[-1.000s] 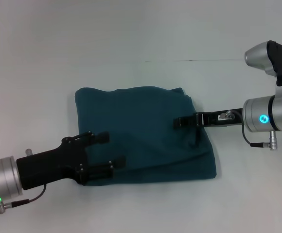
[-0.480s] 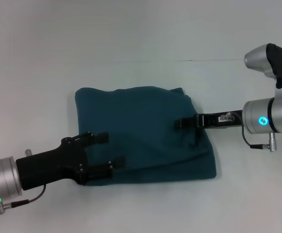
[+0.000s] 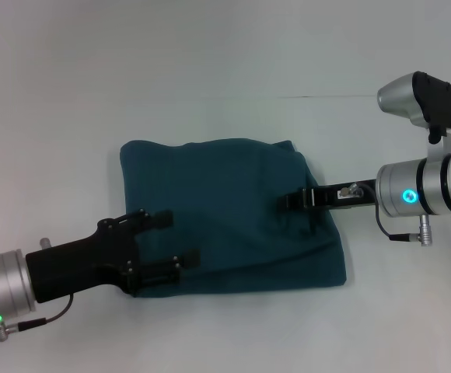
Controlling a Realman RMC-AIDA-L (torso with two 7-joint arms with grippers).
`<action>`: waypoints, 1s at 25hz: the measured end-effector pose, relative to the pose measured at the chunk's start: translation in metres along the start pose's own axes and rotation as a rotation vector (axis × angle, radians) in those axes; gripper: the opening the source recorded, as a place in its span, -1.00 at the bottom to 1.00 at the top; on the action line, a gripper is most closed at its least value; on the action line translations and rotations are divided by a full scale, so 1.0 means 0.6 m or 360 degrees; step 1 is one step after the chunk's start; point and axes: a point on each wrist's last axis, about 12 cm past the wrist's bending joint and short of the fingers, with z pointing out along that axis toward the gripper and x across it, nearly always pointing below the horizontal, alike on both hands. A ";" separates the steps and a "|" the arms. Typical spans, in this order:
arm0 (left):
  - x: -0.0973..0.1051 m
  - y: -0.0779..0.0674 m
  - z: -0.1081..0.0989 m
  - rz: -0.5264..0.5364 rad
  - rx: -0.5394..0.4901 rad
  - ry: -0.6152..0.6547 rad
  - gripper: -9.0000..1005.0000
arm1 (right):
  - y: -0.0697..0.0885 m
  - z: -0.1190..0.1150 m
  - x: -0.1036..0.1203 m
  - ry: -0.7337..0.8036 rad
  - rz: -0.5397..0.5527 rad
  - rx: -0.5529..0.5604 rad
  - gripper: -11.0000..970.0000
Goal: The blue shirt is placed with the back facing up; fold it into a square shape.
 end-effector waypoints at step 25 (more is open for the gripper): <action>-0.001 0.001 0.001 -0.0008 -0.0003 -0.0004 0.77 | -0.009 -0.046 0.000 -0.0231 -0.0042 -0.0153 -0.92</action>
